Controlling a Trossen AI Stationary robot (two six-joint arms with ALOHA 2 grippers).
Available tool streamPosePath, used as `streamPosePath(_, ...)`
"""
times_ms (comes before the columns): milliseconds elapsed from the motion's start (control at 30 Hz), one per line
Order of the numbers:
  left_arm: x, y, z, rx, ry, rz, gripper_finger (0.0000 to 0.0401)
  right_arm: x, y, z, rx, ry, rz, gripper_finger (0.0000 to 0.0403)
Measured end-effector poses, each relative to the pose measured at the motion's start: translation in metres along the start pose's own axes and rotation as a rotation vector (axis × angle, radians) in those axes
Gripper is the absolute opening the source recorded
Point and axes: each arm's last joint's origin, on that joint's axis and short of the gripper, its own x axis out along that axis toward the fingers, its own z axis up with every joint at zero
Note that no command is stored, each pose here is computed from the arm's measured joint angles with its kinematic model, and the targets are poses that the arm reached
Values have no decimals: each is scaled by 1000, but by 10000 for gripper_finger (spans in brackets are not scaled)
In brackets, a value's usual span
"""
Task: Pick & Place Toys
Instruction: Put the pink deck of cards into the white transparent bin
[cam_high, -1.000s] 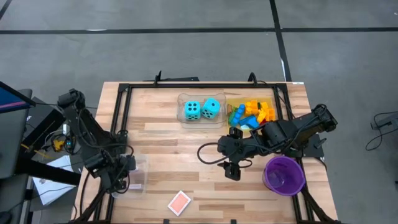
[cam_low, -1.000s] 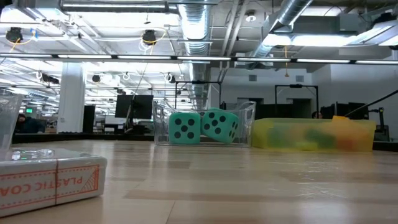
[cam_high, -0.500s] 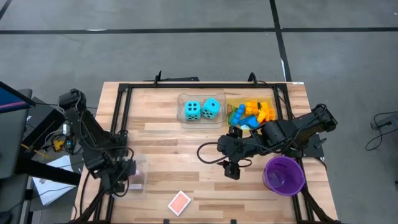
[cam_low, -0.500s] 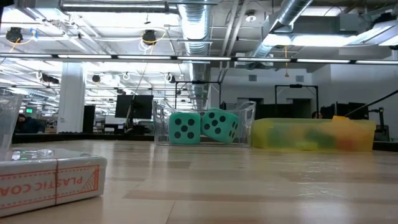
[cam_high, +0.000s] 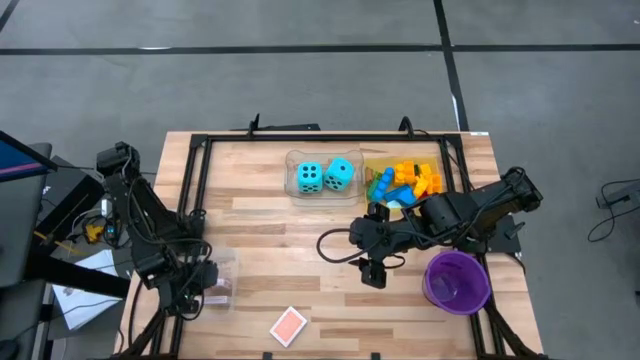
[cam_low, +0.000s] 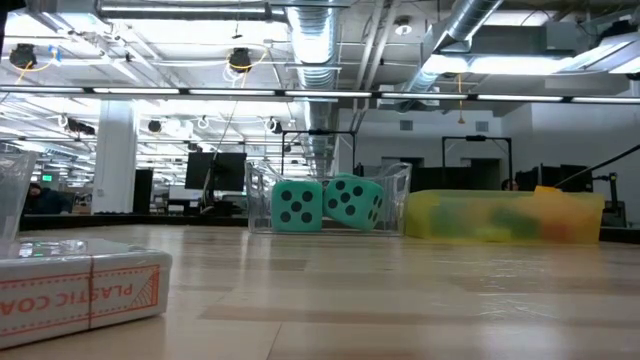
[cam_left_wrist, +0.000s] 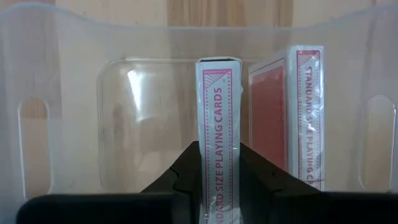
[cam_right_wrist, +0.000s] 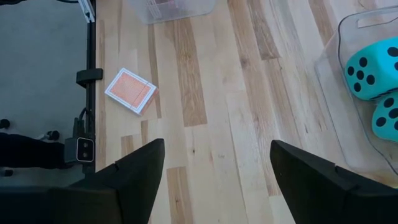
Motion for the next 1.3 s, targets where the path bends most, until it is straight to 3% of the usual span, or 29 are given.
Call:
streamPosePath(567, 12, 4, -6, -66, 1, 3, 64, 0, 0, 0, 2, 0, 0, 284)
streamPosePath(967, 12, 2, -6, -73, 22, -32, 132, 0, 0, 0, -8, 0, 0, 284)
streamPosePath(1300, 12, 2, -6, -77, 20, -35, 155, 0, 0, 0, -8, 0, 1, 284)
